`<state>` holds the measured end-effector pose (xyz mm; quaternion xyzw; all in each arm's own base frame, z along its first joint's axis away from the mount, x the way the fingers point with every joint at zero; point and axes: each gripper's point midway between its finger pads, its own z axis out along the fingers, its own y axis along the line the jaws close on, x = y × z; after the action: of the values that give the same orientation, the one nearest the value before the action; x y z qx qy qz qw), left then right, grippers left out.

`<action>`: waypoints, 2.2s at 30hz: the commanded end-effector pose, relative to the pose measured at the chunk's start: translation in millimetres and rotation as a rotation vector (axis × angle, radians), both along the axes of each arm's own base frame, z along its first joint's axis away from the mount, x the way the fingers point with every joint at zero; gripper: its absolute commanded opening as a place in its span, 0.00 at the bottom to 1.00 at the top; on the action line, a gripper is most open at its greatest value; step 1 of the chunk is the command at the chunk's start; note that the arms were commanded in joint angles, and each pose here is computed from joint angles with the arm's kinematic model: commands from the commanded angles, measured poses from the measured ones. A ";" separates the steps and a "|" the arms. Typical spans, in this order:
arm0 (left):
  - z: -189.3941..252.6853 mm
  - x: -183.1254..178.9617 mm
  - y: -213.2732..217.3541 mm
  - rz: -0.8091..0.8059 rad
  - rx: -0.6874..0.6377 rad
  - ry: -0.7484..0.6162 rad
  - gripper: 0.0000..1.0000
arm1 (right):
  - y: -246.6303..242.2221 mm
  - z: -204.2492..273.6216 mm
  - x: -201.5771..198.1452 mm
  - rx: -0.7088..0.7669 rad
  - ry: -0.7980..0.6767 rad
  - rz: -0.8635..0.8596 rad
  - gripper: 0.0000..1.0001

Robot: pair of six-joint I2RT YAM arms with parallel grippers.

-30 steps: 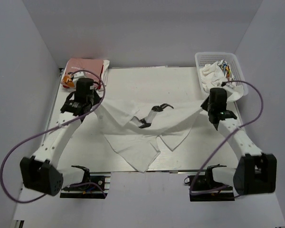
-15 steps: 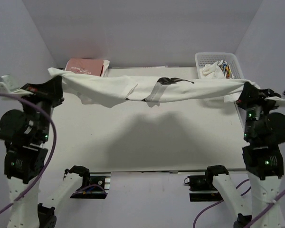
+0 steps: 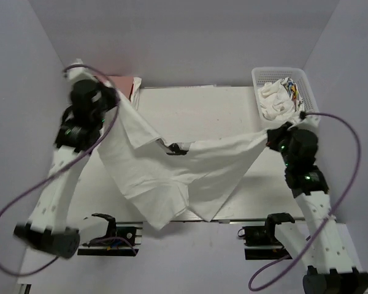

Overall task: Fold and stack the t-shirts
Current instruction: Flatten out the tshirt

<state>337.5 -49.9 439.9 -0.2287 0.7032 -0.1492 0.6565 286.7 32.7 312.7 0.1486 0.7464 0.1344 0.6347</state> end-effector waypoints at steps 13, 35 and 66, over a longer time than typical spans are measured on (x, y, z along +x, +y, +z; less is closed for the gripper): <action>-278.0 105.0 -21.6 -0.049 0.121 0.748 1.00 | 3.7 -220.2 4.6 0.023 0.492 -0.031 0.90; -380.9 -235.1 -119.0 -0.818 -0.237 1.250 0.97 | -19.9 -246.1 -19.3 0.069 0.628 -0.188 0.90; -404.3 -211.4 -168.2 -0.885 -0.065 1.215 0.00 | -46.3 -278.3 -65.2 0.112 0.776 -0.298 0.90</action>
<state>109.8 -198.8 14.5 -0.0127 0.9741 -0.2255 -0.0125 228.7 -9.3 38.8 0.3087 0.8948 0.0238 0.3217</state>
